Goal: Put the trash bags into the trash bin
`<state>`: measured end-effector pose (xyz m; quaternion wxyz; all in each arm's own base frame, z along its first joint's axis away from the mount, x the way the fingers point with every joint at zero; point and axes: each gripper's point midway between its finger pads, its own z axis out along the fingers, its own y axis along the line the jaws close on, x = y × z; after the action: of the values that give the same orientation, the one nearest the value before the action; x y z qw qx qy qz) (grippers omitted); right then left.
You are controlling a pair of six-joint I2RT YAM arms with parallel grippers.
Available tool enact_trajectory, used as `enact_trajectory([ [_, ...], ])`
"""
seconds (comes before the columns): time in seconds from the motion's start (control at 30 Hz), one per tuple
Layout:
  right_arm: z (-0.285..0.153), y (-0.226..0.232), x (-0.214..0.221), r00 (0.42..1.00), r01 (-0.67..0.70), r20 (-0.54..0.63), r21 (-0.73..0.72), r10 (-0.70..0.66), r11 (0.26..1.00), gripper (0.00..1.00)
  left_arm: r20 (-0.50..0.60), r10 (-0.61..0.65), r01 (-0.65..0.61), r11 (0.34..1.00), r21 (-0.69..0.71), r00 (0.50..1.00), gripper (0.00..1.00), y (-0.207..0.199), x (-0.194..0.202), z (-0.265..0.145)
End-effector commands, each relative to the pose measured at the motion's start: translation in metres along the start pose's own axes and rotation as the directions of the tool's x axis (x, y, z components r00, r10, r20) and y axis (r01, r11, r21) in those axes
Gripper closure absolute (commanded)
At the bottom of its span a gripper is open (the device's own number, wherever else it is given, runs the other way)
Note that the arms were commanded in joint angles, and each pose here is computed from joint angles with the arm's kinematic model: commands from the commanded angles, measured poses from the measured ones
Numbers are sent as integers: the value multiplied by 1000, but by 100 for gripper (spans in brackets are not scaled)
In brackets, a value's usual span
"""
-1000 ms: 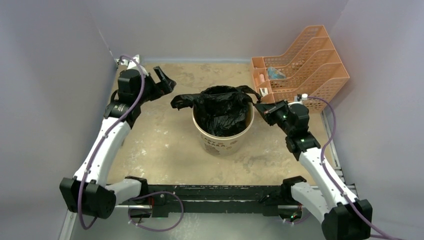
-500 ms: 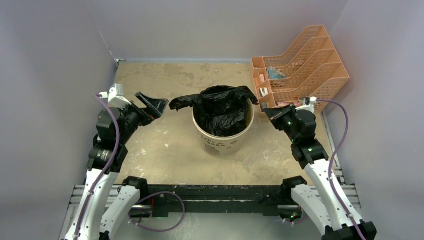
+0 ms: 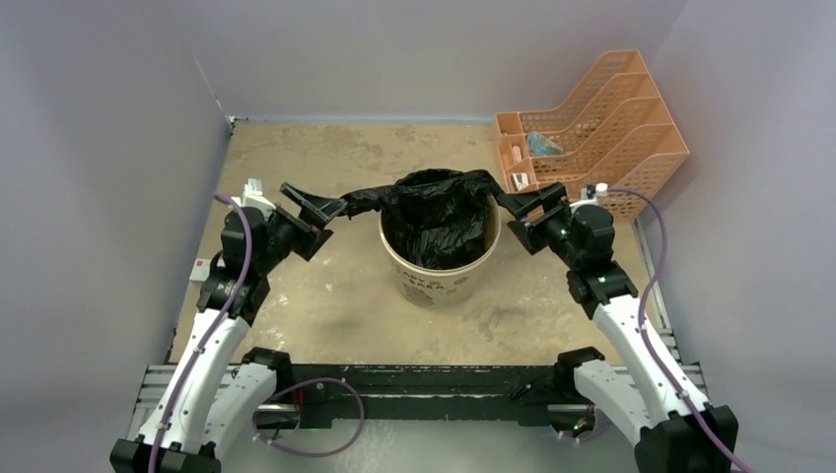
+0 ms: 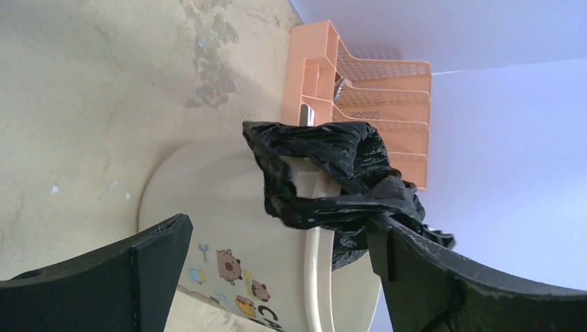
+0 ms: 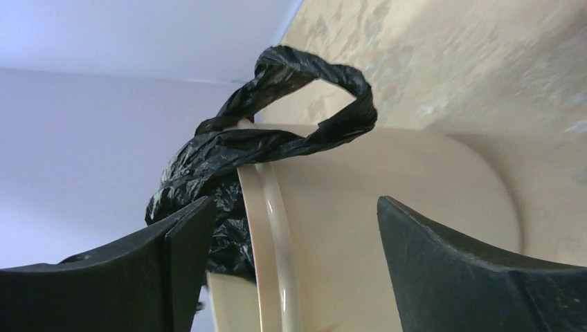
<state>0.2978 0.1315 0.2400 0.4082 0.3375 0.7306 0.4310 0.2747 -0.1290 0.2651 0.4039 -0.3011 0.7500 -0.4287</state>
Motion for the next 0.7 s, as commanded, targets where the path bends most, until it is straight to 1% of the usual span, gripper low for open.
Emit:
enact_trajectory([
  [0.0, 5, 33, 18, 974, -195, -150, -149, 173, 970, 10, 36, -198, 191, 972, 135, 980, 1, -20, -6, -4],
  [0.13, 9, 35, 16, 947, -304, -159, -173, 278, 937, 9, 34, -264, 256, 956, 141, 964, 1, -16, -6, -2],
  [0.2, 8, 41, 12, 943, -323, -151, -199, 297, 925, 9, 24, -264, 257, 953, 163, 964, 0, -19, -5, -2],
  [0.33, 3, 43, 4, 948, -317, -106, -204, 301, 926, 9, 56, -268, 255, 951, 173, 962, 1, -17, -8, -8],
  [0.43, -5, 35, -5, 940, -341, -36, -183, 341, 922, 9, 106, -273, 252, 951, 178, 956, 1, -14, -13, -17],
  [0.5, -12, 35, -11, 932, -355, 4, -202, 364, 913, 9, 144, -281, 255, 951, 175, 949, 1, -11, -17, -24],
  [0.6, -11, 36, -14, 927, -366, 10, -208, 376, 907, 9, 183, -282, 253, 953, 167, 942, 1, -9, -23, -28],
  [0.67, -5, 42, -14, 933, -352, -2, -199, 359, 914, 8, 181, -298, 274, 950, 147, 937, 1, -8, -24, -25],
])
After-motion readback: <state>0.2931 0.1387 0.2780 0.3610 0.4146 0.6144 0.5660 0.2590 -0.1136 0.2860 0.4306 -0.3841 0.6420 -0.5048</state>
